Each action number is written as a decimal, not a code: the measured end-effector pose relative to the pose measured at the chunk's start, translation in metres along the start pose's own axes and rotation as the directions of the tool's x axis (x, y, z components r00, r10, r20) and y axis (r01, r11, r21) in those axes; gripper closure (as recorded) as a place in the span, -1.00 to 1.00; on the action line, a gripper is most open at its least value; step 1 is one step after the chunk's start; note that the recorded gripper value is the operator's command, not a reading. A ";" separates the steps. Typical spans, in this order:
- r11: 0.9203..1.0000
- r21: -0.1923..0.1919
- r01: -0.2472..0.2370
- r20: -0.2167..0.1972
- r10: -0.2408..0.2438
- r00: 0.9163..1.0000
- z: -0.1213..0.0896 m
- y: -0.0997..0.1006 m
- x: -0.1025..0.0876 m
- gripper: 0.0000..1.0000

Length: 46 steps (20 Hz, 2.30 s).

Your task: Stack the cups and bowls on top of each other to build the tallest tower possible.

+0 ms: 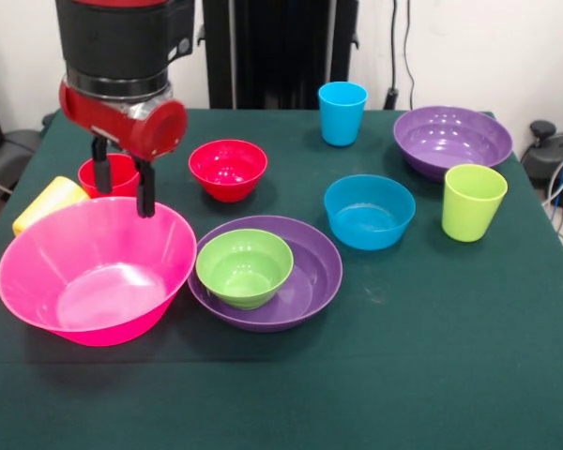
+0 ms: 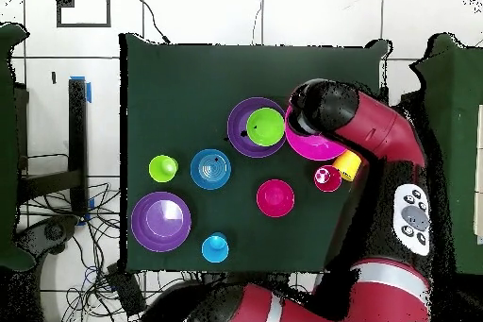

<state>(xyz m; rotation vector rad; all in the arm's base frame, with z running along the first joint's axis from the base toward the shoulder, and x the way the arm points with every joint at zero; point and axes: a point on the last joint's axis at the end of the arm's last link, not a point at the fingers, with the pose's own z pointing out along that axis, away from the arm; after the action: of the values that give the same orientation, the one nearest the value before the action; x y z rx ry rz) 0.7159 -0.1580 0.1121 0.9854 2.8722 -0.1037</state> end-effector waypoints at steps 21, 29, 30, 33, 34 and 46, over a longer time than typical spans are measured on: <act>0.999 -0.014 0.037 -0.039 -0.037 0.999 -0.002 0.044 0.022 -1.00; 0.999 -0.013 0.033 -0.045 -0.034 0.998 0.005 0.044 0.023 -1.00; 0.999 -0.009 0.033 -0.050 -0.034 0.998 0.013 0.043 0.024 -1.00; 0.999 -0.001 0.033 -0.056 -0.033 0.998 0.033 0.040 0.029 -1.00; 0.999 0.001 0.033 -0.057 -0.032 0.998 0.037 0.039 0.030 -1.00; 1.000 0.015 0.027 -0.107 -0.025 0.994 0.073 0.041 0.050 -1.00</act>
<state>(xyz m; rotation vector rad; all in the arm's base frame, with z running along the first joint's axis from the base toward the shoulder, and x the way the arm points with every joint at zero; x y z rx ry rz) 0.7070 -0.1026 0.0325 0.9852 2.9860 -0.0797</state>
